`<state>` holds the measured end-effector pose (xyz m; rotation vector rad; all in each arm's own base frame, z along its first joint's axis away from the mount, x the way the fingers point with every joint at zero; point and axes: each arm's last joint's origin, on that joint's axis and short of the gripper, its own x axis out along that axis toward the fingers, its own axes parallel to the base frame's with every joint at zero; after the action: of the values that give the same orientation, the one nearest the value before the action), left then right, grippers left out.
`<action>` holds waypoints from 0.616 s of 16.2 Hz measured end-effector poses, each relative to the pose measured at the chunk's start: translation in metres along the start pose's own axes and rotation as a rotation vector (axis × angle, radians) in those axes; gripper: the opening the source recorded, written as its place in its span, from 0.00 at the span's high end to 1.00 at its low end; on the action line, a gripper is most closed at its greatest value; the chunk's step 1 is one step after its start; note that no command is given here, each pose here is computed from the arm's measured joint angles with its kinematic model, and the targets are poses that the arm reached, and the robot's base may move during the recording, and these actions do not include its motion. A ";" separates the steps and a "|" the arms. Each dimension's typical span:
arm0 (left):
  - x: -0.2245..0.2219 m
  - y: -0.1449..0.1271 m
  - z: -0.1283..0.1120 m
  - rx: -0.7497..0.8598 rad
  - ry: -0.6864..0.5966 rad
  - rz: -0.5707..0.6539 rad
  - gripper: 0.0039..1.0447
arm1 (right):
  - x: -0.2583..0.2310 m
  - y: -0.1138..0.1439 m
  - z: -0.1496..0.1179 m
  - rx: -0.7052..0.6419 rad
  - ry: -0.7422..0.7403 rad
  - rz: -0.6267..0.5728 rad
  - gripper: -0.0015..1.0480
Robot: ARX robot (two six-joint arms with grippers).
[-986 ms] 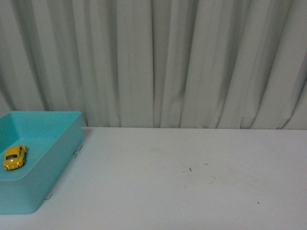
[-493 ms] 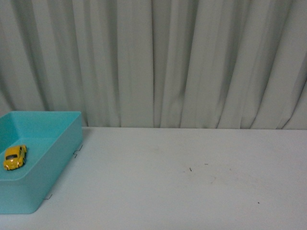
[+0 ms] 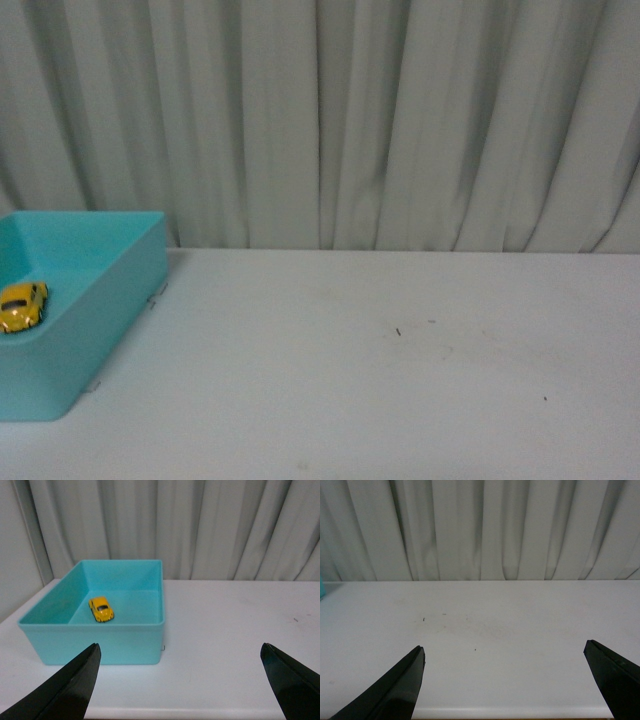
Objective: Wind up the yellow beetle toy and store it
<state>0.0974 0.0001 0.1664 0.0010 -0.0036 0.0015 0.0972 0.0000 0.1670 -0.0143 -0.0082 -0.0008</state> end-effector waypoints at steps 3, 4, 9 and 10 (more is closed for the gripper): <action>0.000 0.000 0.000 0.000 0.002 -0.001 0.06 | 0.000 0.000 0.000 0.000 0.004 0.000 0.06; 0.000 0.000 0.000 0.000 0.002 -0.001 0.06 | 0.000 0.000 0.000 0.000 0.005 0.000 0.06; 0.000 0.000 0.000 -0.001 0.002 0.001 0.06 | 0.000 0.000 0.000 0.000 0.003 0.000 0.06; 0.000 0.000 0.000 -0.001 0.003 0.000 0.06 | 0.000 0.000 0.000 0.000 0.003 0.000 0.06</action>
<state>0.0975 0.0001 0.1662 0.0002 -0.0010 0.0011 0.0972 0.0000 0.1668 -0.0143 -0.0055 -0.0004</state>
